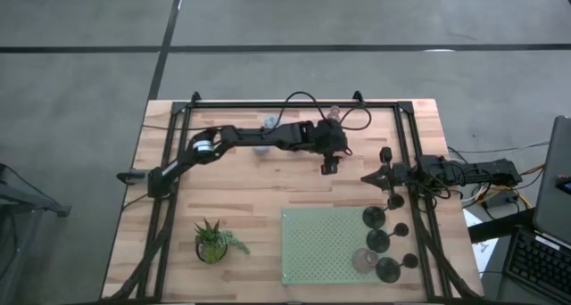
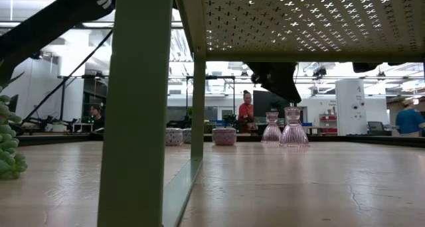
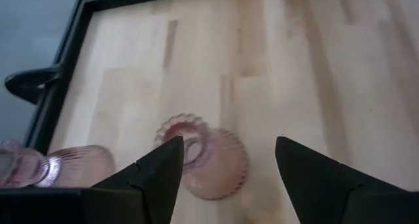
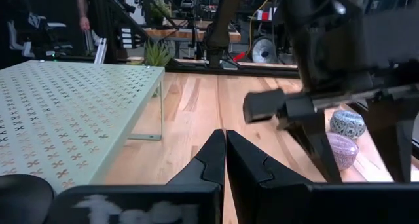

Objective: Pick & Place candle stick holders
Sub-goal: Put the bottom pink glass candle holder on the shelf aligned with the other pink glass candle holder

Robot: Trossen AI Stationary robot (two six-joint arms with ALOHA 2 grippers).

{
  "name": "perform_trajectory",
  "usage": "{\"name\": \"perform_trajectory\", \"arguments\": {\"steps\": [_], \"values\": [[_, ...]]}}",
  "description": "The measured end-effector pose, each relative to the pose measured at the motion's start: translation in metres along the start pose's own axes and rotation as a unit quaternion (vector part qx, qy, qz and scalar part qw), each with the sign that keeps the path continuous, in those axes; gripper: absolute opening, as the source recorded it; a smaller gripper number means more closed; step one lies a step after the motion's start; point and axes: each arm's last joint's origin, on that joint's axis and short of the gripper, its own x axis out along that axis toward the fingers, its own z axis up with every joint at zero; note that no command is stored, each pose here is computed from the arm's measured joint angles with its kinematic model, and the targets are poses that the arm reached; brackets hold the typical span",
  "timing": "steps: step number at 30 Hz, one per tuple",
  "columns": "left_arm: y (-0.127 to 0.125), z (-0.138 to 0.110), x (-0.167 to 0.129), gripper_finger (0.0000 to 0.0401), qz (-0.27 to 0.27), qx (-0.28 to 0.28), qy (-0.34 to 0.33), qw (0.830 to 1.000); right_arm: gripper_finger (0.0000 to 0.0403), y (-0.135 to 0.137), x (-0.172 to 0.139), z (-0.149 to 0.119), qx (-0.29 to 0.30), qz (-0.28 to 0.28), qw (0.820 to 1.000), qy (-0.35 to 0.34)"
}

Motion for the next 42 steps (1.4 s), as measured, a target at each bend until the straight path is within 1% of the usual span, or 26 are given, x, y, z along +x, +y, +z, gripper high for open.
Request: {"name": "perform_trajectory", "arguments": {"steps": [5, 9, 13, 17, 19, 23, 33, 37, 42], "values": [[-0.001, -0.003, 0.005, 0.0241, 0.006, 0.008, -0.003, 1.0, 0.0008, 0.0, 0.0, 0.0, 0.0, 0.0, 1.0, 0.0], [-0.001, -0.003, 0.007, 0.0237, 0.012, 0.024, -0.014, 1.0, 0.0008, 0.0, 0.0, 0.0, 0.0, 0.0, 1.0, 0.0], [-0.002, -0.004, 0.007, 0.0228, 0.004, 0.039, -0.019, 0.999, 0.0008, 0.0, 0.0, 0.0, 0.0, 0.0, 1.0, 0.0], [-0.004, -0.011, 0.013, 0.022, 0.004, 0.049, -0.019, 0.999, 0.0008, 0.0, 0.0, 0.0, 0.0, 0.0, 1.0, 0.0], [-0.005, -0.013, 0.015, 0.0218, 0.005, 0.046, -0.02, 0.999, 0.0008, 0.0, 0.0, 0.0, 0.0, 0.0, 1.0, 0.0], [-0.003, -0.016, 0.016, 0.0218, 0.005, 0.021, -0.02, 1.0, 0.0008, 0.0, 0.0, 0.0, 0.0, 0.0, 1.0, 0.0], [-0.005, -0.022, 0.018, 0.0216, 0.001, 0.022, -0.002, 1.0, 0.0008, 0.0, 0.0, 0.0, 0.0, 0.0, 1.0, 0.0], [-0.005, -0.024, 0.017, 0.0195, -0.002, 0.023, 0.01, 1.0, 0.0008, 0.0, 0.0, 0.0, 0.0, 0.0, 1.0, 0.0], [-0.006, -0.024, 0.017, 0.0135, -0.002, 0.023, 0.014, 1.0, 0.0008, 0.0, 0.0, 0.0, 0.0, 0.0, 1.0, 0.0]]}}
